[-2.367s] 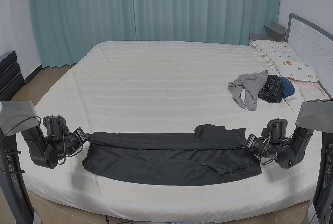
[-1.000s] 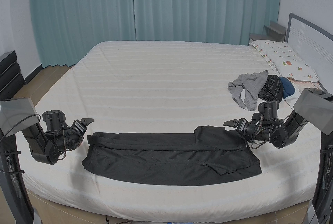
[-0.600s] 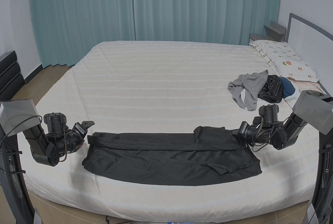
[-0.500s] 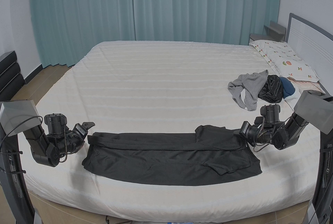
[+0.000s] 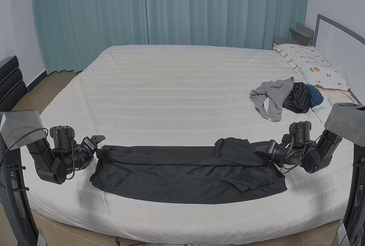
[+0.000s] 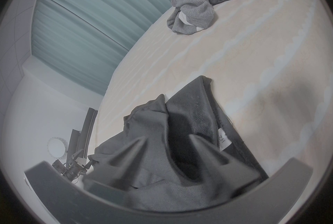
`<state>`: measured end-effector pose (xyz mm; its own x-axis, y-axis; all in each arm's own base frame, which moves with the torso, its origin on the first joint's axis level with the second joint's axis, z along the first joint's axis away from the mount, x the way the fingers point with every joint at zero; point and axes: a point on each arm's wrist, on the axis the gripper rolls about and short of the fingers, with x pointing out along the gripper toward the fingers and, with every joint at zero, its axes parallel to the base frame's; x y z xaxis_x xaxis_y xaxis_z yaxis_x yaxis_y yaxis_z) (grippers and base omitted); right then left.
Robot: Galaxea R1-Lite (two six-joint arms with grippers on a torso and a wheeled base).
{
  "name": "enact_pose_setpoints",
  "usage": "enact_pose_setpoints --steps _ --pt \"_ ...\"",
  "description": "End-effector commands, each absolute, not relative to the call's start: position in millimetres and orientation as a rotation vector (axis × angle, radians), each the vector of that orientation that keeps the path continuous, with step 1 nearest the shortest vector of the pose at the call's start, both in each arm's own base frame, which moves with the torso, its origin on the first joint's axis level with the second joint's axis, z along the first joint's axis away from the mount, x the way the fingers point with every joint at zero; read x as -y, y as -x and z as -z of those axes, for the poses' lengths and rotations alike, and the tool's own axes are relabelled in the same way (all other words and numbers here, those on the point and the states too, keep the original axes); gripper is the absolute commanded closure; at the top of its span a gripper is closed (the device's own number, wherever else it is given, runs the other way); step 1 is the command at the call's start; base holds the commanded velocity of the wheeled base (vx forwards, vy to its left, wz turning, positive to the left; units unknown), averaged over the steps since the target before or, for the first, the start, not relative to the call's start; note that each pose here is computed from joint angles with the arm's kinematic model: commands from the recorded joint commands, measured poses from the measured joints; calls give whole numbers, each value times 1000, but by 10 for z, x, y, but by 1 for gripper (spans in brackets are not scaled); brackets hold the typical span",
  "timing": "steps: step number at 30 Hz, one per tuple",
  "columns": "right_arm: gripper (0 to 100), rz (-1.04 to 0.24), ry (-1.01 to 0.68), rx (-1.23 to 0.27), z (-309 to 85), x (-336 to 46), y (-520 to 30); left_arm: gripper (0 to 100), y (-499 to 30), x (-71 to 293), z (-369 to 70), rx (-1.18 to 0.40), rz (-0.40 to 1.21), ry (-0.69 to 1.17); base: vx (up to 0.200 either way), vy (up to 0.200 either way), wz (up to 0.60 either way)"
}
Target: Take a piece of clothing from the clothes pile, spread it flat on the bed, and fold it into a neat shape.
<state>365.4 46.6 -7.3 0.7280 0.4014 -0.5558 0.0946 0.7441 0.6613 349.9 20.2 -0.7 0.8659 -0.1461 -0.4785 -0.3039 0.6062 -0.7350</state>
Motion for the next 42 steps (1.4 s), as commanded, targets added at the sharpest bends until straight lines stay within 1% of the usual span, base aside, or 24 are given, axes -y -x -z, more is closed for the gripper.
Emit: enact_pose_setpoints --steps 1,5,9,11,15,20,21,28,34,42 --pt "0 -187 -732 -741 3 -456 -3608 0 -3472 -198 3 -541 -97 927 0 0 0" --pt "0 -181 -745 -707 -172 -371 -3522 0 -3447 -180 -60 -533 -87 927 0 0 0" --pt "0 -158 -773 -704 -278 -327 -3382 0 -3372 -86 -65 -564 -65 919 0 0 0" --pt "0 -140 -809 -715 -294 -322 -3319 0 -3374 1 -40 -579 -48 904 0 0 0" --pt "0 -112 -870 -735 -265 -325 -3295 0 -3433 52 17 -590 -37 898 0 0 0" --pt "0 -101 -884 -752 -217 -330 -3295 0 -3488 72 106 -603 -44 890 0 0 0" --pt "0 -101 -884 -752 -217 -330 -3295 100 -3474 72 110 -608 -46 889 0 0 0" --pt "0 -94 -883 -773 -184 -335 -3240 100 -3229 50 146 -670 -53 801 0 0 0" --pt "0 -92 -882 -783 -169 -344 -3218 100 -3157 -9 28 -646 -60 793 0 0 0" --pt "0 -90 -882 -787 -177 -341 -3184 100 -3126 -56 13 -644 -72 787 0 0 0"
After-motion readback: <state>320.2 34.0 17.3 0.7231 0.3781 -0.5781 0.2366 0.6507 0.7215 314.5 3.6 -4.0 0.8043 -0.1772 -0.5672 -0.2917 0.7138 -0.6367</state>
